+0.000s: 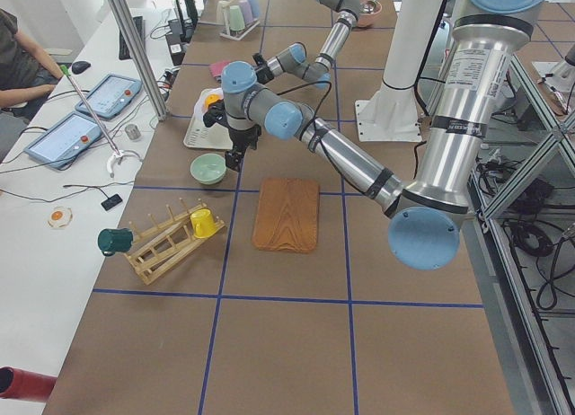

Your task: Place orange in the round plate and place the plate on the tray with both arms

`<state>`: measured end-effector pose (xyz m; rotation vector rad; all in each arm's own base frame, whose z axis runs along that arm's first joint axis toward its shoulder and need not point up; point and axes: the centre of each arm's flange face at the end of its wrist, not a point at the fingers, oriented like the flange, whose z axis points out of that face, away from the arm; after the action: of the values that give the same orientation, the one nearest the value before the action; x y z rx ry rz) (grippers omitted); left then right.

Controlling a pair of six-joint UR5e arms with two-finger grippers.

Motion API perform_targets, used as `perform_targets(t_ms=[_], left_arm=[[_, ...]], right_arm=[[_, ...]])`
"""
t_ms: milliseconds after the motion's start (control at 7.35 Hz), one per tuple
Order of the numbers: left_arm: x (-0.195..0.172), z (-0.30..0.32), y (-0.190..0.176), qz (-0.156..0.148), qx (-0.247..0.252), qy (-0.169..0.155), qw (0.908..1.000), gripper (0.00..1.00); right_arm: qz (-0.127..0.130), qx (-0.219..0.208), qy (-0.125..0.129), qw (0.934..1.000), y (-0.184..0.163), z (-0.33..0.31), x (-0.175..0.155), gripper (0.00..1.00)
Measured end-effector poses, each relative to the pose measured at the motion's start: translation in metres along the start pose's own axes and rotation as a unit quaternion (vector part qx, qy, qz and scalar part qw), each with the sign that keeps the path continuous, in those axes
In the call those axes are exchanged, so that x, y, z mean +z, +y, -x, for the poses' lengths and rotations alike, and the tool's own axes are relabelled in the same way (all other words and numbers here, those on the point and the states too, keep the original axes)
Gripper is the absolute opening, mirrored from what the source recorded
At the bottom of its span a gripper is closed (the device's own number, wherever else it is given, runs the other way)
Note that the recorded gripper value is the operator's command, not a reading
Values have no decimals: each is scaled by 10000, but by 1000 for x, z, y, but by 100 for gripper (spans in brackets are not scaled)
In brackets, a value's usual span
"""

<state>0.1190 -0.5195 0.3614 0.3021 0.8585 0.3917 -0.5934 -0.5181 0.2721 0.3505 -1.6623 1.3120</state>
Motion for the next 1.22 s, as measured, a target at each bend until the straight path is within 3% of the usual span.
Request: perform_targets(t_ms=[136, 272, 408, 680, 953, 1089, 1225], left_arm=[[-16, 1, 9, 33, 34, -61, 10000, 100], [-29, -4, 14, 57, 30, -98, 9999, 100], [-36, -8, 18, 78, 24, -127, 9999, 100], [-34, -1, 25, 152, 48, -305, 9994, 100], [-29, 40, 39, 315, 396, -510, 9974, 100], [-32, 65, 56, 379, 396, -577, 9968, 100], [-32, 87, 74, 457, 375, -606, 9964, 100]], right_arm=[[-177, -125, 125, 9997, 5, -9, 9, 0], [-308, -244, 254, 9989, 10, -17, 13, 56], [-378, -322, 341, 9982, 13, -23, 14, 100], [-408, -362, 388, 9978, 8, -30, 10, 100], [-260, -408, 355, 9982, -25, -32, -25, 100], [-6, -710, 435, 9965, -40, -32, -48, 100], [416, -1438, 592, 9870, -56, -32, -69, 100]])
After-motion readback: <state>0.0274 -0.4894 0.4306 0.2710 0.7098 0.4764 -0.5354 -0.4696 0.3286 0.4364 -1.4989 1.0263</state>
